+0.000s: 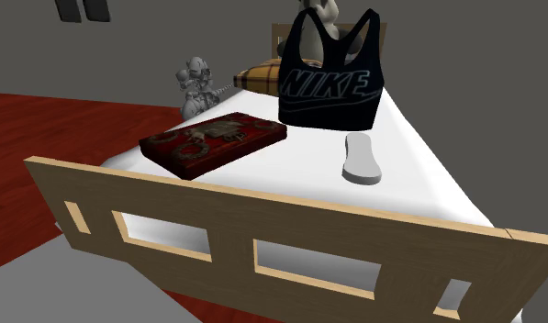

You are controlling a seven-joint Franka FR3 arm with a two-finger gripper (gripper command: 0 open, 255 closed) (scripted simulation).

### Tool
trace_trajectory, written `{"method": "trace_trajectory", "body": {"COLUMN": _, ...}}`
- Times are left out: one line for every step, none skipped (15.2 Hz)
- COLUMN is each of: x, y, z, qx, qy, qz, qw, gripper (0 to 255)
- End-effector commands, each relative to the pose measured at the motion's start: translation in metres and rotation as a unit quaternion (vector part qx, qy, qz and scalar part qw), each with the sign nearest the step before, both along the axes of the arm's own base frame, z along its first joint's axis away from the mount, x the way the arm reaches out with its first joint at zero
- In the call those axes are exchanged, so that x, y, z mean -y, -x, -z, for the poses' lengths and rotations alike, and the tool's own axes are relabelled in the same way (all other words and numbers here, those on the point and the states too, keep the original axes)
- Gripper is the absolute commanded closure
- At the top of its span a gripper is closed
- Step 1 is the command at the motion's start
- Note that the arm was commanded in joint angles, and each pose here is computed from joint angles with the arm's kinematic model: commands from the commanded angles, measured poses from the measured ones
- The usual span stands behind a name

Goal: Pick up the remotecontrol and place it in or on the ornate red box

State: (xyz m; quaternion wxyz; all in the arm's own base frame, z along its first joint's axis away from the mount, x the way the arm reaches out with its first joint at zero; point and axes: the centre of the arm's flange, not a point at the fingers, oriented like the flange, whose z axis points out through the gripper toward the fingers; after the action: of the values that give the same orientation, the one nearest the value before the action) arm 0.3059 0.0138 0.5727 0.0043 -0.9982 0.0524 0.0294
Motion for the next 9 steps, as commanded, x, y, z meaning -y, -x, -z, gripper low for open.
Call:
{"method": "trace_trajectory", "body": {"x": 0.0, "y": 0.0, "z": 0.0, "qx": 0.0, "qy": 0.0, "qz": 0.0, "qw": 1.0, "gripper": 0}}
{"method": "trace_trajectory", "body": {"x": 0.009, "y": -0.007, "z": 0.006, "qx": 0.001, "qy": 0.0, "qz": -0.005, "qw": 1.0, "gripper": 0}}
{"method": "trace_trajectory", "body": {"x": 0.018, "y": -0.014, "z": 0.012, "qx": 0.001, "qy": 0.001, "qz": -0.01, "qw": 0.9999, "gripper": 0}}
{"method": "trace_trajectory", "body": {"x": 0.027, "y": -0.021, "z": 0.017, "qx": 0.002, "qy": 0.001, "qz": -0.015, "qw": 0.9999, "gripper": 0}}
{"method": "trace_trajectory", "body": {"x": 0.036, "y": -0.029, "z": 0.023, "qx": 0.003, "qy": 0.001, "qz": -0.021, "qw": 0.9998, "gripper": 0}}
{"method": "trace_trajectory", "body": {"x": 0.045, "y": -0.036, "z": 0.029, "qx": 0.003, "qy": 0.001, "qz": -0.026, "qw": 0.9997, "gripper": 0}}
{"method": "trace_trajectory", "body": {"x": 0.054, "y": -0.044, "z": 0.035, "qx": 0.004, "qy": 0.002, "qz": -0.031, "qw": 0.9995, "gripper": 0}}
{"method": "trace_trajectory", "body": {"x": 0.063, "y": -0.051, "z": 0.04, "qx": 0.005, "qy": 0.002, "qz": -0.036, "qw": 0.9993, "gripper": 0}}
{"method": "trace_trajectory", "body": {"x": 0.072, "y": -0.059, "z": 0.046, "qx": 0.005, "qy": 0.002, "qz": -0.041, "qw": 0.9991, "gripper": 0}}
